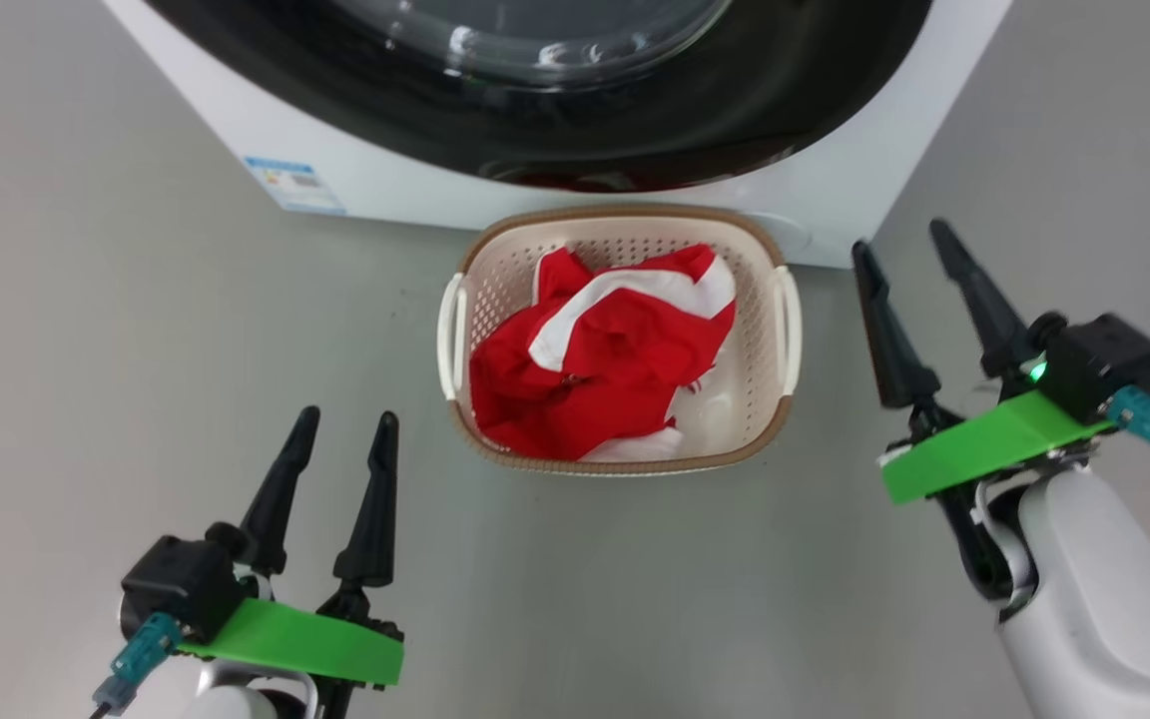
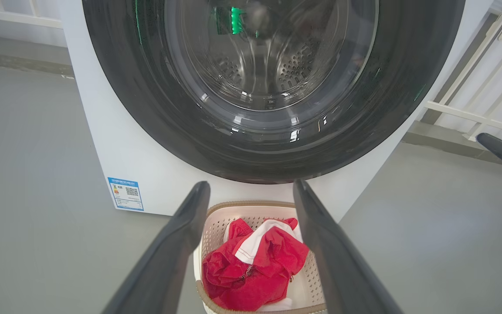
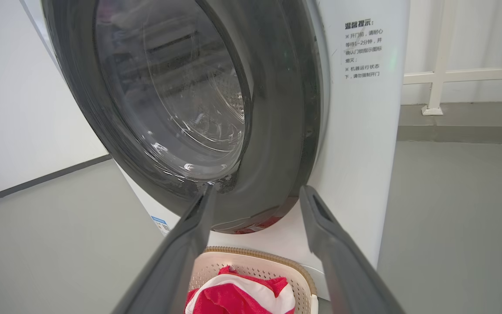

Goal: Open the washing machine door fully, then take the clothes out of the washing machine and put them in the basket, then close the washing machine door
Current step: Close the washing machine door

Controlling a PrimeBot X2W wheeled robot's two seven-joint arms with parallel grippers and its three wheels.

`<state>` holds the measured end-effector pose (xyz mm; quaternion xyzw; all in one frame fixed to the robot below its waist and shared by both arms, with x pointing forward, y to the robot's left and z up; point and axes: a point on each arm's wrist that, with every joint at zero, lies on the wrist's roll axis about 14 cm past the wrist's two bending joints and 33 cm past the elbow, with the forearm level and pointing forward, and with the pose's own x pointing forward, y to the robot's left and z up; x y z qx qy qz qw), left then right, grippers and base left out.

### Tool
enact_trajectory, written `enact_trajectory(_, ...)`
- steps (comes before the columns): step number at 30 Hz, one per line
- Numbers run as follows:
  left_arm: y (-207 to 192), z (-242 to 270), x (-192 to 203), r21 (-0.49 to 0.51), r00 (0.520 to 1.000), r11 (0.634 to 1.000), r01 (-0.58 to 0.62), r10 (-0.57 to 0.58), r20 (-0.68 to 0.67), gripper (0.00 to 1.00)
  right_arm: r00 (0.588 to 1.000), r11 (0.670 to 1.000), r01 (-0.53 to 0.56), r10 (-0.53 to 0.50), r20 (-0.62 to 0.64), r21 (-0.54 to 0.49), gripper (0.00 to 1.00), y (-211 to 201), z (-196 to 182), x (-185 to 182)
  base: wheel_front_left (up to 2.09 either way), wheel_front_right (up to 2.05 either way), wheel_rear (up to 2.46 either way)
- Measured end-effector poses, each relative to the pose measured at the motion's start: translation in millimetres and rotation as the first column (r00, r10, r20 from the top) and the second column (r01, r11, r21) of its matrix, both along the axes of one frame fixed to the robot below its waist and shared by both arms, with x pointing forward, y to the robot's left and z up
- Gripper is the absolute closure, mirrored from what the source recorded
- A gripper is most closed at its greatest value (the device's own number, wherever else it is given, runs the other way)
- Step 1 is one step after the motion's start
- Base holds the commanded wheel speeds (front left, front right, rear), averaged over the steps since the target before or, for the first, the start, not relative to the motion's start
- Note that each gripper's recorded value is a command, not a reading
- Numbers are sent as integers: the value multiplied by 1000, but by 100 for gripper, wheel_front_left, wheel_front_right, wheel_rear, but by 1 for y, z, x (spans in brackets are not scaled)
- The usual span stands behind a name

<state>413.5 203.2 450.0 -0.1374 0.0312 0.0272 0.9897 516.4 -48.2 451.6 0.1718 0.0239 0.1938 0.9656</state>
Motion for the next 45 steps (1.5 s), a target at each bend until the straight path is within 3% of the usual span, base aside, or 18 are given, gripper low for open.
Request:
enact_trajectory(20,-16,14,-19,33,998,998,57,-58,30,0,984,987,151,-155,-91,-50,0,-65,-10,-86,0,0,0)
enact_trajectory(45,-29,18,-18,46,993,994,103,-105,46,0,928,935,347,-354,-118,-78,0,-135,-15,-138,0,0,0)
